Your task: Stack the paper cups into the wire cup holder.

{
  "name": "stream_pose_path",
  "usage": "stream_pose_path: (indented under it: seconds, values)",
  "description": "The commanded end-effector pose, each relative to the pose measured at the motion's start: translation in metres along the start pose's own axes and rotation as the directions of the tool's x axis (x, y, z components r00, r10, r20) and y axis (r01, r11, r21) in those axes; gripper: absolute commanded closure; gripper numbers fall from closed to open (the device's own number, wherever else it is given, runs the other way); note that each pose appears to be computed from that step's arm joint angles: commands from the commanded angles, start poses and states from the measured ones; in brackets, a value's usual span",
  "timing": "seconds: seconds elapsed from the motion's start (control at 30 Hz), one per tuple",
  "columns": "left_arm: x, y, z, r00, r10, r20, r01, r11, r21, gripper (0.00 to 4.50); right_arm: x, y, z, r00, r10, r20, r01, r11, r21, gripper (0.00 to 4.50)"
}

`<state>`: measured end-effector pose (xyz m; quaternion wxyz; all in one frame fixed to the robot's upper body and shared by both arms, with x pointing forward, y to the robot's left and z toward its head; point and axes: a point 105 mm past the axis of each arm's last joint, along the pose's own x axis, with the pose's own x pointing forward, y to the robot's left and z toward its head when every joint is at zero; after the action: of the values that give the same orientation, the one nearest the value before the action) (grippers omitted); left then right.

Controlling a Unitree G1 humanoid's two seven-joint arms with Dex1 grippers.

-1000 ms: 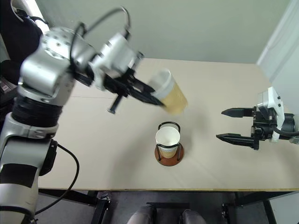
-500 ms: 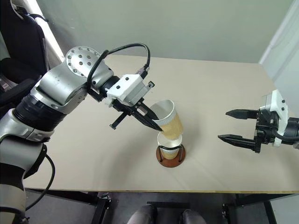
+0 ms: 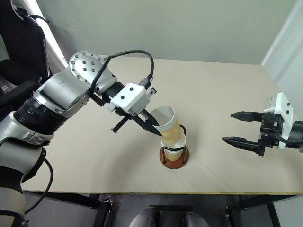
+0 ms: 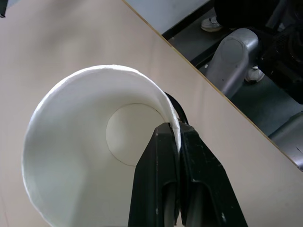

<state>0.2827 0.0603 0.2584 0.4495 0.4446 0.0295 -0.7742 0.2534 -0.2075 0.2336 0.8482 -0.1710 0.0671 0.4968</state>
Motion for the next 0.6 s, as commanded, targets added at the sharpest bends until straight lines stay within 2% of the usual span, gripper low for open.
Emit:
stream_pose_path:
  seconds: [0.03,0.1,0.2,0.43,0.47,0.53,0.6]
  values:
    - [-0.002,-0.004,0.005,0.999,-0.034,-0.005,0.034,0.999,0.033,4.28,-0.006,0.001,0.013,1.0,-0.021,0.014,0.022,0.998,-0.052,0.0]
    - [-0.001,-0.002,-0.002,0.999,-0.025,-0.041,0.026,0.999,0.042,3.81,-0.006,0.001,0.013,1.0,-0.022,0.012,0.023,0.998,-0.053,0.0]
    - [0.0,0.005,-0.011,0.996,0.003,-0.084,0.003,0.998,0.065,2.76,-0.006,0.002,0.014,1.0,-0.023,0.014,0.023,0.998,-0.054,0.0]
    - [-0.001,0.02,-0.002,0.997,0.071,-0.022,-0.068,0.991,0.117,0.24,-0.004,0.003,0.013,1.0,-0.015,0.014,0.015,0.999,-0.05,0.0]
    - [-0.003,0.022,0.001,0.997,0.084,0.0,-0.083,0.99,0.117,0.02,-0.003,0.003,0.013,1.0,-0.01,0.015,0.01,0.999,-0.049,0.0]
    - [-0.011,0.025,0.012,0.99,0.12,0.071,-0.126,0.988,0.093,0.02,-0.002,0.004,0.013,1.0,0.002,0.015,-0.001,0.999,-0.046,0.0]
    - [-0.031,0.026,0.02,0.967,0.194,0.164,-0.196,0.981,-0.001,0.02,0.0,0.005,0.013,1.0,0.02,0.01,-0.019,0.999,-0.042,0.0]
